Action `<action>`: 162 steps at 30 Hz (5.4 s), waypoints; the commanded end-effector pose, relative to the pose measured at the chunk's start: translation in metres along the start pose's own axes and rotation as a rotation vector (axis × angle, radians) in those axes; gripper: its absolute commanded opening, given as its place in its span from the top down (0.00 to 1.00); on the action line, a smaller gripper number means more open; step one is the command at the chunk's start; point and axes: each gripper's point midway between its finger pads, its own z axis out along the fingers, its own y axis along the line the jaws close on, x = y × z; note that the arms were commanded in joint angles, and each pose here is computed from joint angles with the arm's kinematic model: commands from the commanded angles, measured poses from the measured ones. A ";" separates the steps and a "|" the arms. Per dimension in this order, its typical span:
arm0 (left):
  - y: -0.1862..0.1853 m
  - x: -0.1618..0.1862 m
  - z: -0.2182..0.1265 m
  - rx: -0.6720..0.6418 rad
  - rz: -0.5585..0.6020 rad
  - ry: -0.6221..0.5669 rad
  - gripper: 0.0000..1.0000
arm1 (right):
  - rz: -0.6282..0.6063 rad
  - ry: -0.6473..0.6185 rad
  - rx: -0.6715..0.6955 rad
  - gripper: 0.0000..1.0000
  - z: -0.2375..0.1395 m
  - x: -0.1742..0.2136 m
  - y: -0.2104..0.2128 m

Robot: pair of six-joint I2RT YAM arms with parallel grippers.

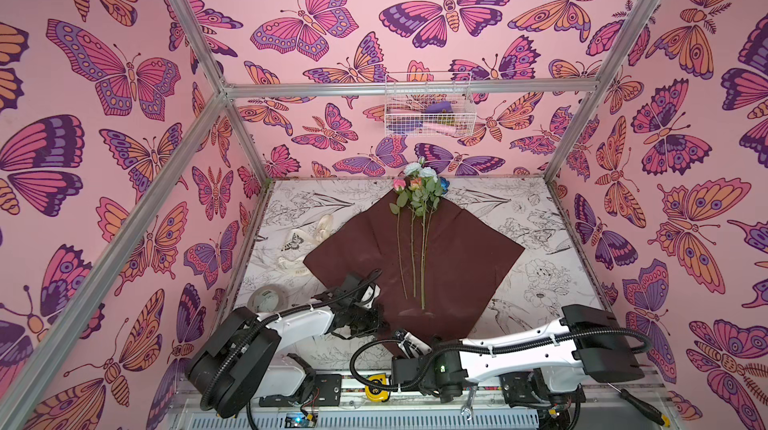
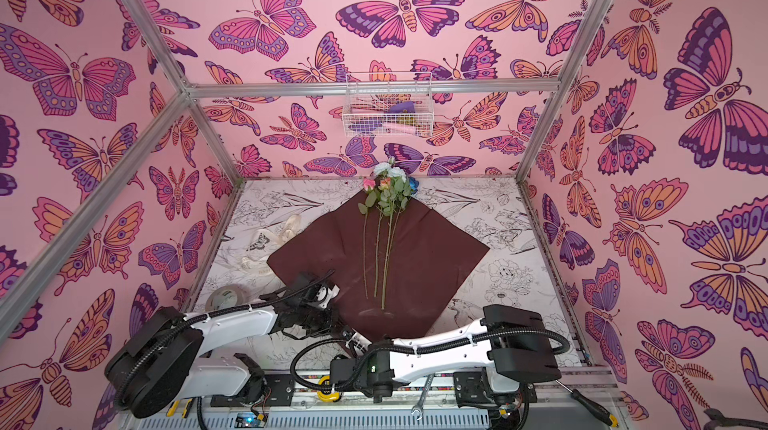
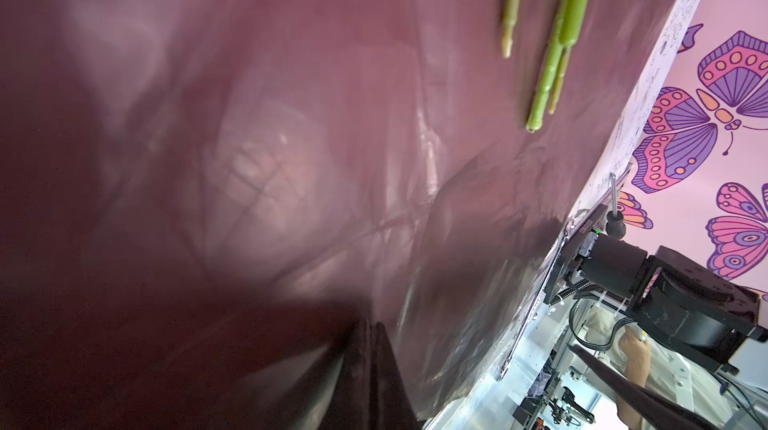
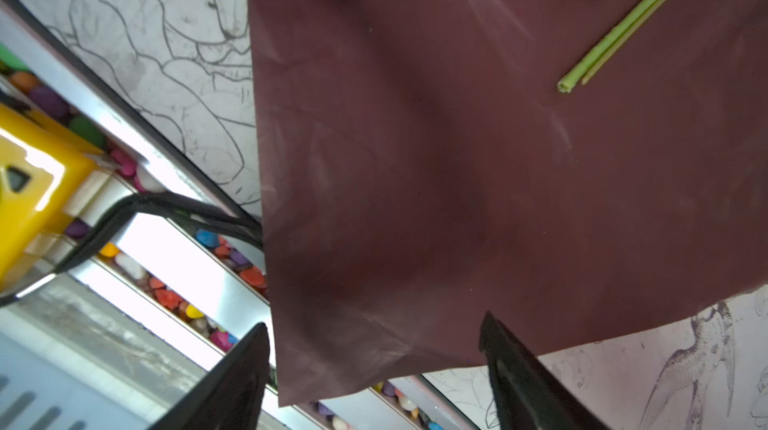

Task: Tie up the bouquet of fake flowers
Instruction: 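Move the right gripper to the paper corner nearest the robot, then grasp the near paper corner with the right gripper beside the left gripper, then lift the near paper corner up over the stems with the right gripper, then fold the flap over the stems with right gripper while left holds corner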

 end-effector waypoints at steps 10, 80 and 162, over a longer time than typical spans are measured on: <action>-0.014 -0.001 -0.011 0.059 0.027 -0.038 1.00 | -0.078 -0.001 -0.018 0.09 0.013 0.008 0.023; -0.034 -0.039 -0.057 -0.007 0.096 -0.287 0.97 | 0.260 -0.178 0.195 0.02 0.023 -0.083 -0.116; 0.018 -0.051 -0.009 -0.085 -0.146 -0.205 1.00 | 0.861 0.115 -0.252 0.84 0.054 -0.059 -0.129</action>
